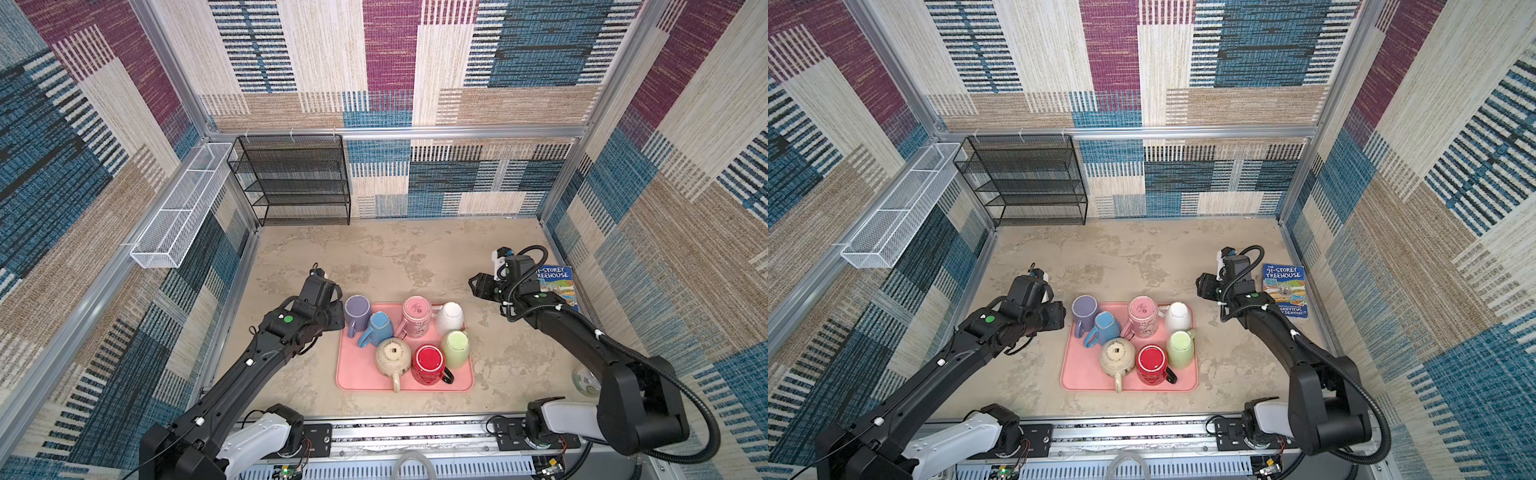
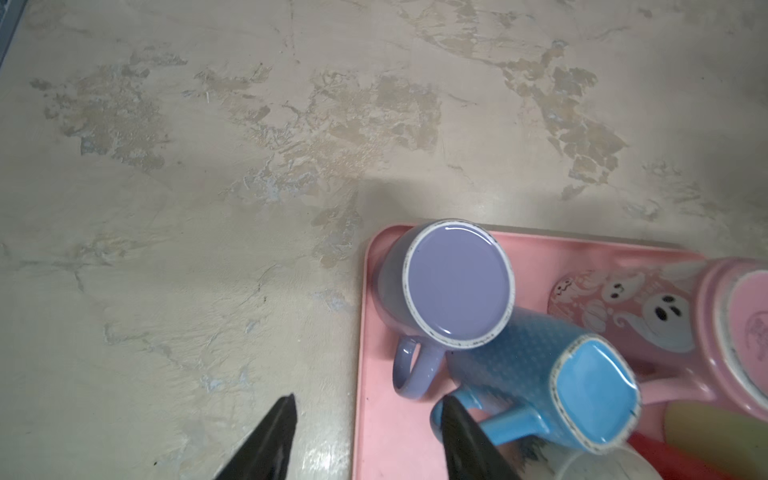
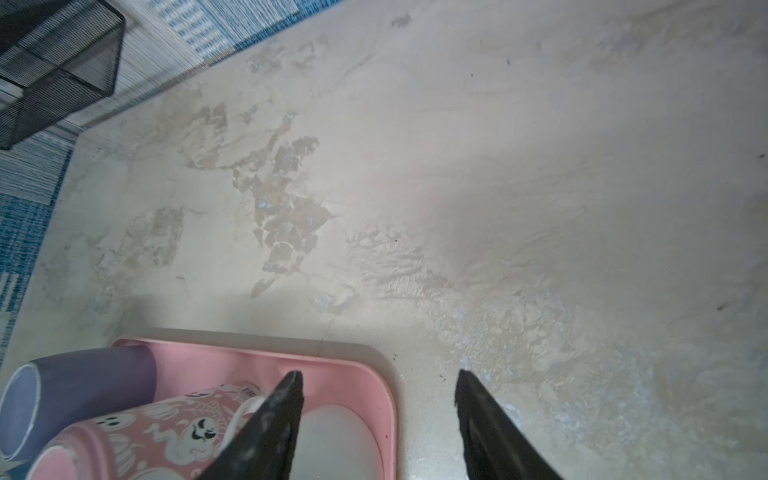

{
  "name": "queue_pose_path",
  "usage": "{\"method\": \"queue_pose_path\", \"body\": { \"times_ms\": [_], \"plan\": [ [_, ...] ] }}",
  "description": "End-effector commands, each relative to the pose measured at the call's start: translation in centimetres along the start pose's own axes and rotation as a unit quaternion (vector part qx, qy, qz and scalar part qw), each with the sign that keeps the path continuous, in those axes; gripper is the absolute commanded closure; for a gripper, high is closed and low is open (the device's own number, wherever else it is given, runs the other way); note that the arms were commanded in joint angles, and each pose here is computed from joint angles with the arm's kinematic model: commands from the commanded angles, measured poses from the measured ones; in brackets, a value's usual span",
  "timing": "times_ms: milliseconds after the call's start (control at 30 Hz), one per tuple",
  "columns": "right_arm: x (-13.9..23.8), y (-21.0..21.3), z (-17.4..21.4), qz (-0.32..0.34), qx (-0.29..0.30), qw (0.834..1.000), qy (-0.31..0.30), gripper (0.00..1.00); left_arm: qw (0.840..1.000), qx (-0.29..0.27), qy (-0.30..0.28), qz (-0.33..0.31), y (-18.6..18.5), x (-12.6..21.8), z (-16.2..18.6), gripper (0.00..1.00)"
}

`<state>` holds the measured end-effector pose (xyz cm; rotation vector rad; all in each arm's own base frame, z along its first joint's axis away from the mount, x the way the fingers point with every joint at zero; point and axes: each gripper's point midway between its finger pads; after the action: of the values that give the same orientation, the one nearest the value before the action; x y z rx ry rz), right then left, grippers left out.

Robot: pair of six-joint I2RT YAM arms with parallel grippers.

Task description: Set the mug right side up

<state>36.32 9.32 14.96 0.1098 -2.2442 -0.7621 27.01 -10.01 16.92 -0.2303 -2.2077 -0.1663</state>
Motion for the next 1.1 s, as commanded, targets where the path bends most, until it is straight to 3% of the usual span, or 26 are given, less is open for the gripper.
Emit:
{"method": "queue_pose_path", "body": {
  "times_ms": [0,133,367,867,1067],
  "plan": [
    [1.5,1.5,-0.1,-0.029,0.014,0.999,-0.005,0.39,0.996,-0.065,0.05,0.022,-0.9,1.0,1.9,0.41],
    [3.0,4.9,2.1,-0.097,0.04,0.994,0.014,0.39,0.993,-0.093,0.067,0.024,-1.3,1.1,2.6,0.41],
    [2.9,6.8,6.5,-0.11,0.076,0.99,0.051,0.37,0.991,-0.092,0.096,0.0,-1.7,-0.6,3.4,0.49],
    [3.9,7.7,7.3,-0.148,0.082,0.984,0.054,0.36,0.99,-0.09,0.112,-0.007,-3.4,-3.5,3.0,0.54],
    [5.1,9.3,7.2,-0.178,0.09,0.979,0.047,0.36,0.992,-0.088,0.09,-0.002,-3.7,-4.5,2.9,0.54]
  ]
}}
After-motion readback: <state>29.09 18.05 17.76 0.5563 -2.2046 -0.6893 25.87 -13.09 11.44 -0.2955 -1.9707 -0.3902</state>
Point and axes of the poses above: each gripper's point midway between its finger pads, its own x axis back along the fingers, its own y axis along the line the jaws close on, z = x × y, and after that the axes turned 15 degrees about -x, right-handed
